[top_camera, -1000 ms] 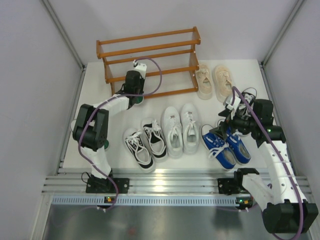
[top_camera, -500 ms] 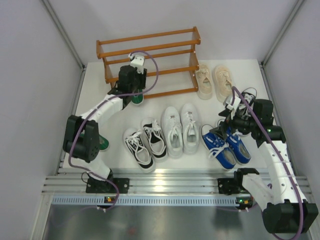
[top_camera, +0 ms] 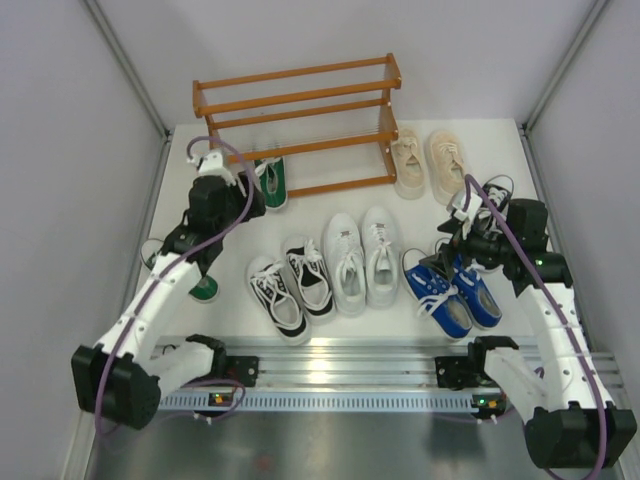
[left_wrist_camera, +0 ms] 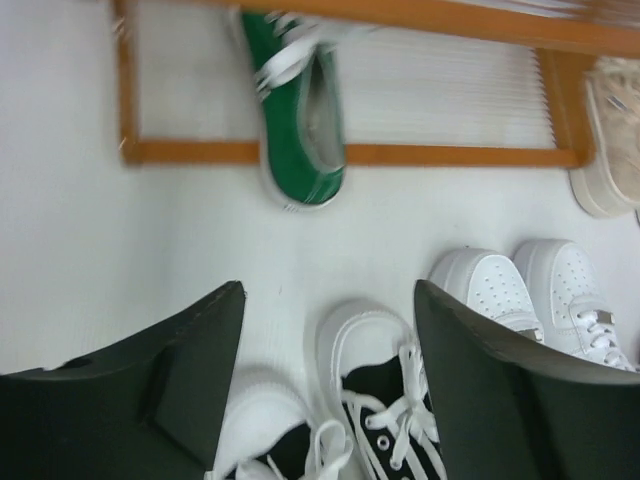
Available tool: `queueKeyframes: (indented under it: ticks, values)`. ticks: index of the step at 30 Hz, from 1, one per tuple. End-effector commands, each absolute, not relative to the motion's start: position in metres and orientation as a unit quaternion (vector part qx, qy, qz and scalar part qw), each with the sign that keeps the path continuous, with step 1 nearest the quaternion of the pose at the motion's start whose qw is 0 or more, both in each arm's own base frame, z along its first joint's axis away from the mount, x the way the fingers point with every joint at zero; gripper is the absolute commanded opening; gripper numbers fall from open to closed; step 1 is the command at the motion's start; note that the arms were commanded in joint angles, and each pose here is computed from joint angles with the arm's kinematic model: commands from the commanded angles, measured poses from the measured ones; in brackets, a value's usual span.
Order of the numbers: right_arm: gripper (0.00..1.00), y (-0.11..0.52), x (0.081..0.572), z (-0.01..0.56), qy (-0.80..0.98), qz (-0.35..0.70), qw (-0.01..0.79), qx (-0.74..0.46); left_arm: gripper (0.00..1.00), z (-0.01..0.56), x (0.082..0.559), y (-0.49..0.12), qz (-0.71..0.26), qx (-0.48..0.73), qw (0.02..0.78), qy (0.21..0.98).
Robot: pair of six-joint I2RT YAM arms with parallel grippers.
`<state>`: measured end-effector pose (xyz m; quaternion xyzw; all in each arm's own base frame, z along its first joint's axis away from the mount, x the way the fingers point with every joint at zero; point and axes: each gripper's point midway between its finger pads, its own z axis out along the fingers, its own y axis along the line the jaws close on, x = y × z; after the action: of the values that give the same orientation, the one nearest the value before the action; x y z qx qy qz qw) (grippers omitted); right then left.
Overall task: Place and organize the shoes onto the shoe shelf
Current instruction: Pick up the shoe at the center of the board.
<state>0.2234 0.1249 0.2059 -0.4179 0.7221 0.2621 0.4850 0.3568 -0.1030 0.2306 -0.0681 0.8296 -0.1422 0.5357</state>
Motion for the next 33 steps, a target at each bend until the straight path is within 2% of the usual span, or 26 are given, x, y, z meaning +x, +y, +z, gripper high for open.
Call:
queueKeyframes:
  ticks: [1,2,3,8,12,15,23,33]
  values:
    - [0.99,0.13,0.221,0.216,0.7,0.264,0.498,-0.438,0.76,0.205,0.31,-0.057,-0.116,-0.25,0.501,0.821]
    - [0.99,0.131,0.221,0.216,0.701,0.266,0.496,-0.438,0.8,0.189,0.295,-0.047,-0.096,-0.273,0.485,0.825]
    - [0.99,0.131,0.221,0.215,0.702,0.267,0.495,-0.437,0.86,0.197,0.287,-0.029,-0.072,-0.305,0.505,0.804]
    - [0.99,0.13,0.223,0.211,0.706,0.267,0.491,-0.435,0.91,0.182,0.265,0.01,0.019,-0.383,0.486,0.785]
    - [0.99,0.128,0.227,0.206,0.713,0.264,0.486,-0.431,0.9,0.141,0.257,0.032,0.101,-0.433,0.398,0.803]
    - [0.99,0.127,0.228,0.202,0.718,0.262,0.481,-0.429,0.86,0.122,0.257,0.046,0.108,-0.477,0.36,0.794]
    - [0.99,0.125,0.232,0.195,0.725,0.261,0.474,-0.426,0.84,0.104,0.277,0.058,0.095,-0.512,0.356,0.776]
    - [1.0,0.123,0.233,0.193,0.728,0.259,0.473,-0.424,0.74,0.045,0.269,0.078,0.108,-0.557,0.291,0.771]
